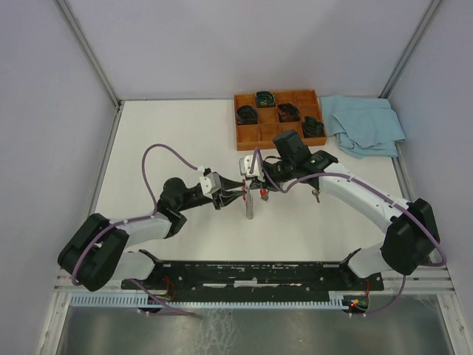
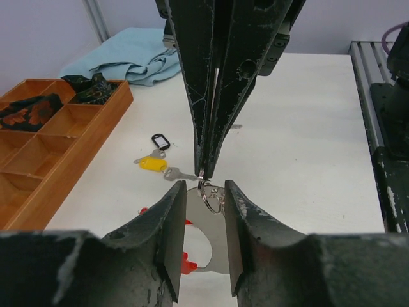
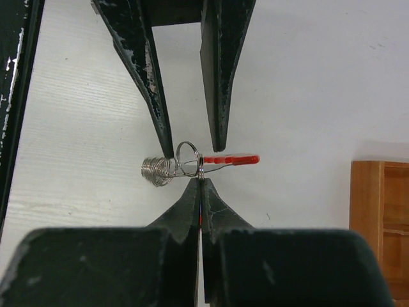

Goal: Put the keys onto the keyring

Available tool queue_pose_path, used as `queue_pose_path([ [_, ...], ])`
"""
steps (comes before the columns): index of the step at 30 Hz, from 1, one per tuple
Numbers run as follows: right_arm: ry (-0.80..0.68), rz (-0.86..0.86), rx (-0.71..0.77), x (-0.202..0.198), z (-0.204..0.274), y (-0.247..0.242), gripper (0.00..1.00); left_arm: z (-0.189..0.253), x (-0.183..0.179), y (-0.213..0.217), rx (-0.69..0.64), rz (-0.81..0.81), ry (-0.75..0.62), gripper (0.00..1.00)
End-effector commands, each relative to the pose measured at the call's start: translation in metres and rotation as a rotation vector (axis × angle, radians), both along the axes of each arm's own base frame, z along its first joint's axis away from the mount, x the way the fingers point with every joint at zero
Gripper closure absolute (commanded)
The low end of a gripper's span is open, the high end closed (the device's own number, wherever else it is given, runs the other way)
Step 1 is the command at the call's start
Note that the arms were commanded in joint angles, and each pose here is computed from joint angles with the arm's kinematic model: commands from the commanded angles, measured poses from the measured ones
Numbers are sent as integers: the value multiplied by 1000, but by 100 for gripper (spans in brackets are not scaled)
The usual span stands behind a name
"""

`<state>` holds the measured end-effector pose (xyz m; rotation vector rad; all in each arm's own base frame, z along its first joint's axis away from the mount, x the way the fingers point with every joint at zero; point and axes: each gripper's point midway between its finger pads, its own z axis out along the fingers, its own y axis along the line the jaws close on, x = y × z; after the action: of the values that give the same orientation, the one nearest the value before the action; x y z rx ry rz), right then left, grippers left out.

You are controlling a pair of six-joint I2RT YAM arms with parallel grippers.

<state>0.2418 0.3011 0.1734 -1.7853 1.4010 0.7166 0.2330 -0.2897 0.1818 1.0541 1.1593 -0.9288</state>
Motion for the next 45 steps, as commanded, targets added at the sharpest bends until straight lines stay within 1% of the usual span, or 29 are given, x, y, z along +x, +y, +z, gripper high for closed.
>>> queue_pose_path([
  [1, -81, -39, -26, 9, 23, 1, 99, 19, 1, 11, -86, 85, 49, 60],
  [7, -96, -79, -64, 9, 23, 0, 99, 8, -8, 16, -110, 100, 184, 53],
  [8, -97, -81, -65, 9, 23, 1, 99, 7, -9, 16, -115, 99, 192, 48],
  [10, -101, -80, -66, 9, 23, 2, 99, 4, -9, 16, -116, 100, 203, 45],
  [16, -106, -72, -67, 6, 24, 4, 99, -3, -1, 12, -94, 102, 194, 43],
  [22, -111, -77, -78, 5, 26, 2, 99, -2, -7, -1, -84, 5, 190, 42],
  [26, -113, -83, -97, 5, 27, 0, 99, 4, -12, 0, -99, -15, 158, 45],
  [36, -85, -107, -182, 2, 24, -2, 99, 12, 0, -4, -60, -8, 56, 60],
  [45, -27, -139, -246, -1, 20, -2, 99, 13, -2, -10, -55, -58, 15, 65],
])
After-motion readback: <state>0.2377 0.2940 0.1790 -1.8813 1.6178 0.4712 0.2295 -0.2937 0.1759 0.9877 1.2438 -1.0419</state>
